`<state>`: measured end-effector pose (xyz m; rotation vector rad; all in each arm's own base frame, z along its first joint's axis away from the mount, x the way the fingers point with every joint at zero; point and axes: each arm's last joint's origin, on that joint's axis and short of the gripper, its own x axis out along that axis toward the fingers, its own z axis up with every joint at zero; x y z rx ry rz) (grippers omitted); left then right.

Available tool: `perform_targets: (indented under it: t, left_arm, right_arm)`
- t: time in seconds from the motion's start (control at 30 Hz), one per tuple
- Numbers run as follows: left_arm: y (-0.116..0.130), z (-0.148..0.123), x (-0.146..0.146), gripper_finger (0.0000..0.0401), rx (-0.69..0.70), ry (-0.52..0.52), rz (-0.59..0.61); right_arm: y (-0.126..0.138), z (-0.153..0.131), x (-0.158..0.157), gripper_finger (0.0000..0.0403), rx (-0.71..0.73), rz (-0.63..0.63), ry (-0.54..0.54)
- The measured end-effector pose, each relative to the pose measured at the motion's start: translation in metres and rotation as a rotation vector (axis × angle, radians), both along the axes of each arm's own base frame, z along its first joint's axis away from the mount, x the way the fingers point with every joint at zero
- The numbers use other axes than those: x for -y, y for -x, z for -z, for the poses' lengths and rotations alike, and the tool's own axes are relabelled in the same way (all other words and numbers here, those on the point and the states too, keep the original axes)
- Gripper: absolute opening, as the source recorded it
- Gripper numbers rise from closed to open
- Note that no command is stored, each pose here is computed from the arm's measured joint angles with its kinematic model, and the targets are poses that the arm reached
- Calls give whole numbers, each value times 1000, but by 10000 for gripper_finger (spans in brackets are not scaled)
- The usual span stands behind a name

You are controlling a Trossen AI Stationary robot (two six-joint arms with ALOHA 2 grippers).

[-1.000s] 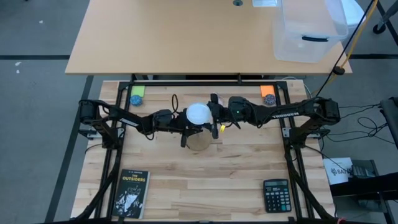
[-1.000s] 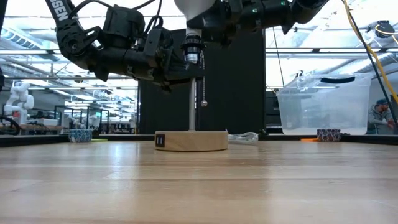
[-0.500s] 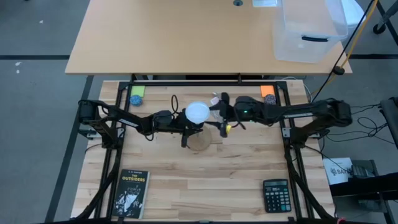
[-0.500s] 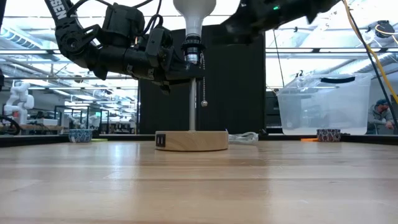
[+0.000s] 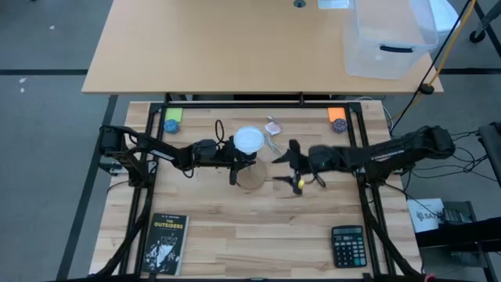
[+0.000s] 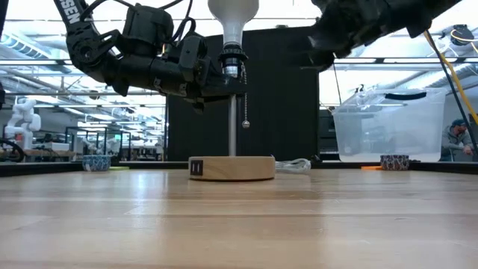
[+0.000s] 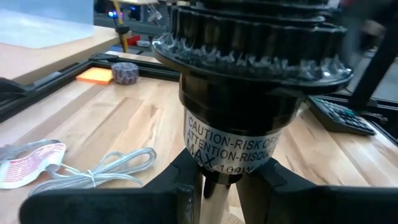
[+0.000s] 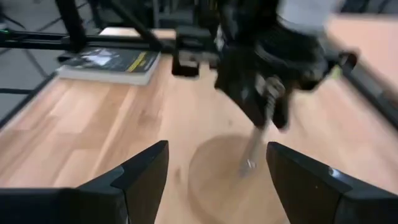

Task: Screw lightbulb
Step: Remove the lightbulb from the lamp

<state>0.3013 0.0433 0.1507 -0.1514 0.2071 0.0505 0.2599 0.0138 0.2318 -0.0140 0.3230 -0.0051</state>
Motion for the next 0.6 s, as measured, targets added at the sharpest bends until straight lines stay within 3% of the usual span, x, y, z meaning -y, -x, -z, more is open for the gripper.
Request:
perform_targets:
  t: [0.2,0.37,0.6]
  left_arm:
    - [0,-1,-3,71,12,-18,-81]
    - [0,-1,-4,71,11,-25,-109]
    - [0,-2,-4,71,14,-25,-109]
  right_arm:
    - [-21,-1,-16,263,241,276,186]
    - [-34,-4,-15,263,466,337,136]
    - [-61,1,-17,263,456,350,108]
